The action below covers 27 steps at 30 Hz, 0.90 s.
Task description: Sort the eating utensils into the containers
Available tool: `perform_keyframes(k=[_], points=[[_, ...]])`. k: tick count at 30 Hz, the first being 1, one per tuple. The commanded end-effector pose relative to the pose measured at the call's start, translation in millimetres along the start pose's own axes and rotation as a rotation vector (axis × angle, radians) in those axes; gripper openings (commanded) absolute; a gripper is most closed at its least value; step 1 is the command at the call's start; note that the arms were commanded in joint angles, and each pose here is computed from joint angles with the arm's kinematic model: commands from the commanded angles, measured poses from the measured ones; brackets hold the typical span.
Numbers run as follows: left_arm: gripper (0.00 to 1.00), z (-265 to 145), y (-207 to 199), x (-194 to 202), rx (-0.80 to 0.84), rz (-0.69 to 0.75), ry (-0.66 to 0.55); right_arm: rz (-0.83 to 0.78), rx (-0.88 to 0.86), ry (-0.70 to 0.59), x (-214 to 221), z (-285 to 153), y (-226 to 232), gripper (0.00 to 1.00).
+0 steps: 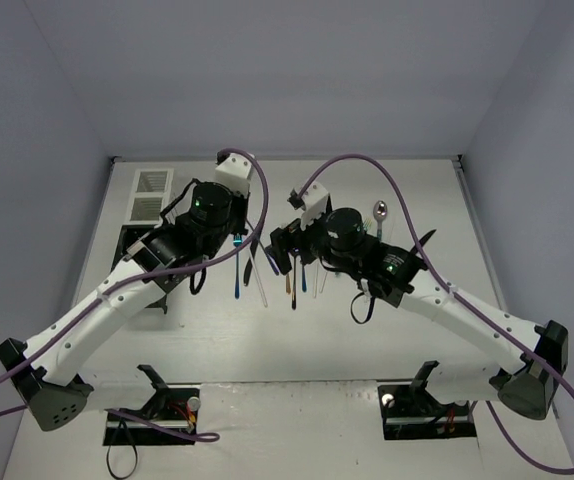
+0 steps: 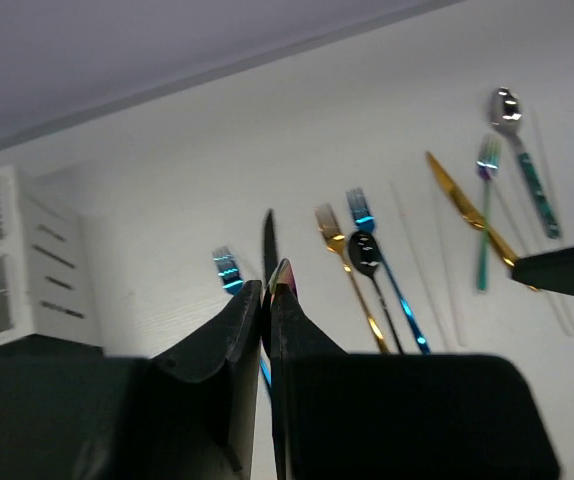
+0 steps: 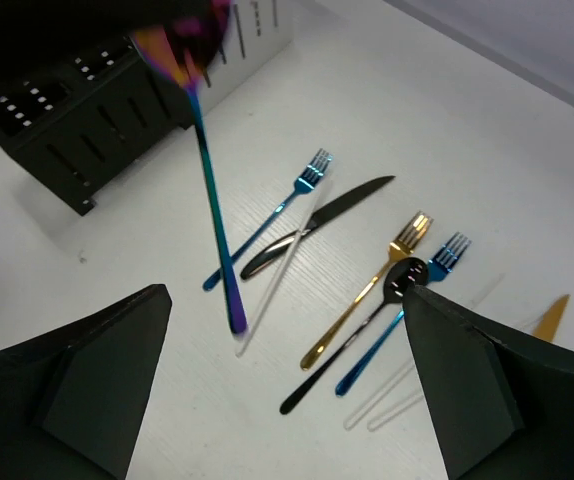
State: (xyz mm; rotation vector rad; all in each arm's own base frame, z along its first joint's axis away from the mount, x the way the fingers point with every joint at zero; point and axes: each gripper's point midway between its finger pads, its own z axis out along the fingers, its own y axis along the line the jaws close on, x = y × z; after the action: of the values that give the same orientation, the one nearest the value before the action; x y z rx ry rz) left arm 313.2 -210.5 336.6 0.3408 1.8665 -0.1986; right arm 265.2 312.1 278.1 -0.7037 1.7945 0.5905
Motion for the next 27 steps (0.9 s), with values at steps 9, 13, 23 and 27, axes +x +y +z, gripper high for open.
perform_keyframes(k=[9,13,23,27], points=[[0.00,14,239,-81,-0.679,0.046,-0.129,0.041,0.342,-0.113,9,-49,-75,1.00],[0.00,35,285,-89,-0.770,0.039,-0.125,0.092,0.336,-0.085,31,-49,-78,1.00],[0.00,74,354,-98,-0.873,0.088,-0.138,0.133,0.287,-0.008,74,-49,-69,1.00],[0.00,88,361,-95,-0.874,0.111,-0.143,0.131,0.289,0.010,80,-48,-69,1.00]])
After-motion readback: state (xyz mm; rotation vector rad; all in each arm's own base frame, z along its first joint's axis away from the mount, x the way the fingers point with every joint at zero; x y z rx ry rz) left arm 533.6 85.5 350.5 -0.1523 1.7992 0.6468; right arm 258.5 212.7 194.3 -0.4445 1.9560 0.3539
